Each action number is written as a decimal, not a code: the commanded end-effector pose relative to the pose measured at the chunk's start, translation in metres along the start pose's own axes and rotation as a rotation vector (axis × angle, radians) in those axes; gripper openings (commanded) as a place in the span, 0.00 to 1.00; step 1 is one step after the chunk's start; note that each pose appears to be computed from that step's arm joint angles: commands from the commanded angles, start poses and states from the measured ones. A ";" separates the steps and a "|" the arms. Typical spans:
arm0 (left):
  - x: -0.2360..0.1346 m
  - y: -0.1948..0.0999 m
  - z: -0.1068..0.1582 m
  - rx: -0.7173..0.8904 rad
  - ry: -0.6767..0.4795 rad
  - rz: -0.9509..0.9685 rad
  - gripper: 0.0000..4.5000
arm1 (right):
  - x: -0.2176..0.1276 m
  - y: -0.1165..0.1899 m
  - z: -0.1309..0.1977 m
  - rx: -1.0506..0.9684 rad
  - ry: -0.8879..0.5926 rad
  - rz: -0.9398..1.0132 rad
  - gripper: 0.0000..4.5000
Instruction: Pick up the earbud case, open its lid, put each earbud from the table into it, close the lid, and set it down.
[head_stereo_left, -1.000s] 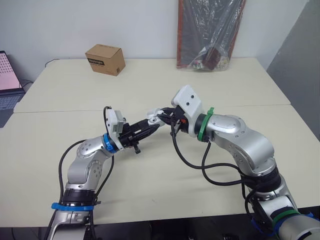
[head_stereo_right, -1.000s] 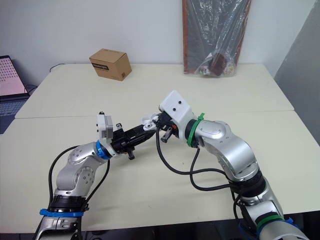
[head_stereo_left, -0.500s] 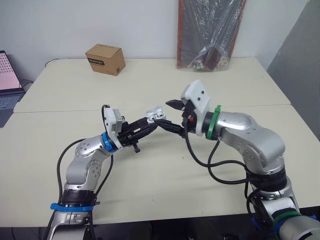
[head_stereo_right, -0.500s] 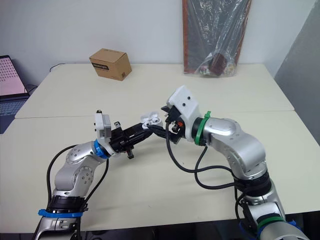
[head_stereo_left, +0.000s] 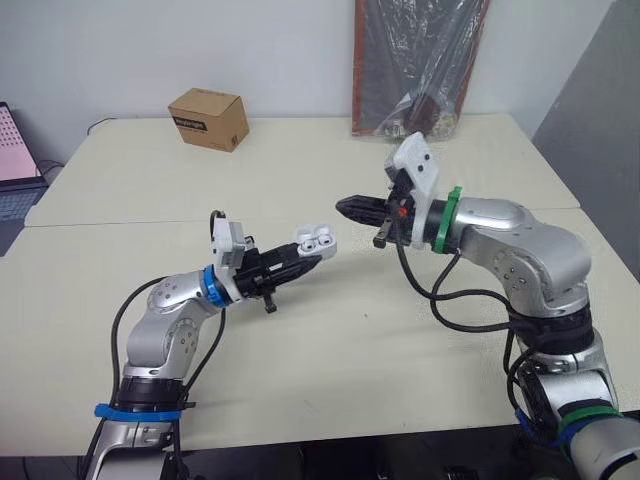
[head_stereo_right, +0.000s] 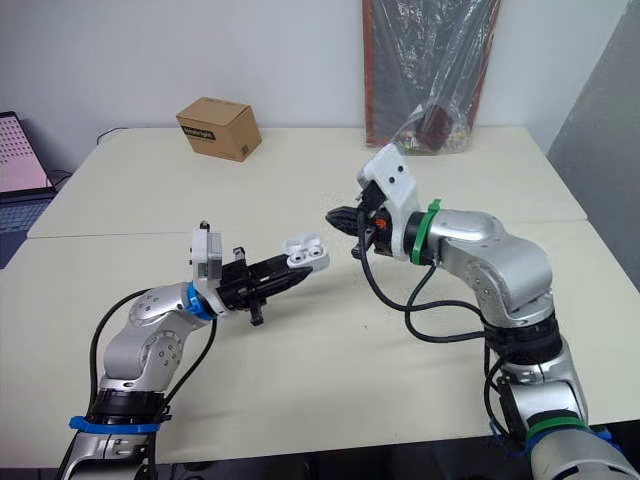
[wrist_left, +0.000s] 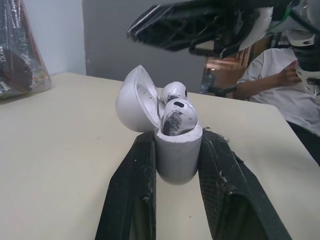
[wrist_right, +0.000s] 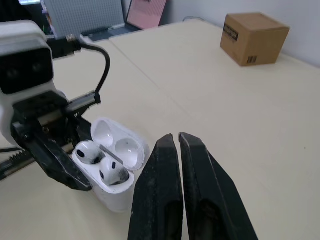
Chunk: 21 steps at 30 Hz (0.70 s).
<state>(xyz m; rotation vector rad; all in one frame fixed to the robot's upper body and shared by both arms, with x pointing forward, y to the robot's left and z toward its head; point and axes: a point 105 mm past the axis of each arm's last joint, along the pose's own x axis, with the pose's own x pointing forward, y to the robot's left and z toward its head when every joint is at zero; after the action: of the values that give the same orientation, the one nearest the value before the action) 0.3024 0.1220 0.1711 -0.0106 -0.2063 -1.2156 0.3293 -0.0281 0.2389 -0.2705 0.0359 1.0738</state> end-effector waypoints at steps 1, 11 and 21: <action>0.006 -0.010 0.012 0.026 -0.015 -0.073 0.18 | 0.011 -0.004 0.005 -0.105 0.011 -0.008 0.01; 0.010 -0.013 0.014 0.016 -0.006 -0.107 0.18 | 0.027 0.008 0.001 -0.154 0.035 0.080 0.01; 0.011 -0.008 0.011 0.011 -0.004 -0.100 0.18 | 0.026 0.019 0.002 -0.153 0.035 0.117 0.01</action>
<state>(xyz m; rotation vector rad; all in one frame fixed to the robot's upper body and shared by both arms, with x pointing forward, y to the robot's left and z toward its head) 0.2979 0.1123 0.1783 -0.0075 -0.1972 -1.2974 0.3350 -0.0031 0.2156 -0.4215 0.0790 1.1560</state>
